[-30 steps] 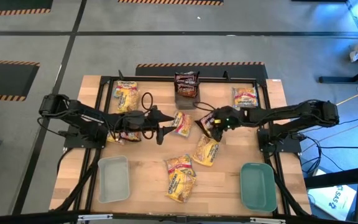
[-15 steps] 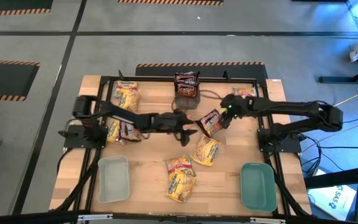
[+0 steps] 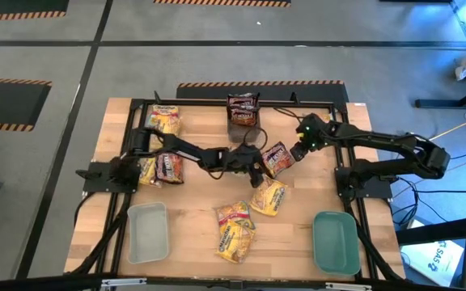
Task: Sort Maruchan noodles
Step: Put the right black noodle pack into the black bin
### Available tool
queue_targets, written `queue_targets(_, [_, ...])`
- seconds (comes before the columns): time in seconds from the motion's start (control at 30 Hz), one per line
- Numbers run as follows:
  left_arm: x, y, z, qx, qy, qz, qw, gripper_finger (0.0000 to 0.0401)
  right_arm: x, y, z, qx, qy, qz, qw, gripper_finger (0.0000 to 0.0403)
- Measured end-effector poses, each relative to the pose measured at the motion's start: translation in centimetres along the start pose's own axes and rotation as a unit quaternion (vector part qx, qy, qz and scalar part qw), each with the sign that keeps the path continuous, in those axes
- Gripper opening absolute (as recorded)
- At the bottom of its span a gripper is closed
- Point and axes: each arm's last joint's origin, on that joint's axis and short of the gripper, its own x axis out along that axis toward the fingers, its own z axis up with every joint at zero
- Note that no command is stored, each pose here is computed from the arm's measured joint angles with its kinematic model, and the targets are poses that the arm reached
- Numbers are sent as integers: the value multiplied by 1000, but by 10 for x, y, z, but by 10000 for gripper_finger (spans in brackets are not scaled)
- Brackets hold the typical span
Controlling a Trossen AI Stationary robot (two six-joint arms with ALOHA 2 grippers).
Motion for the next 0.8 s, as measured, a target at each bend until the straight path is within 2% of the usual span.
queue_targets(0.1, [5, -1, -2, 0, 5, -12, 1000, 225, 0, 1, 2, -20, -8, 17, 1000, 172])
queue_targets(0.47, [6, 1, -1, 4, 4, -11, 1000, 224, 0, 2, 9, -32, -47, -1, 998, 179])
queue_targets(0.57, [6, 1, -1, 15, 4, -11, 1000, 224, 0, 5, 8, -43, -37, 47, 997, 207])
queue_targets(0.67, [6, 1, -1, 16, 4, -10, 1000, 224, -1, 9, 10, -51, -34, 110, 992, 257])
queue_targets(0.8, [6, 1, -1, 16, 4, -9, 1000, 225, 8, 7, 8, -47, -16, 105, 993, 322])
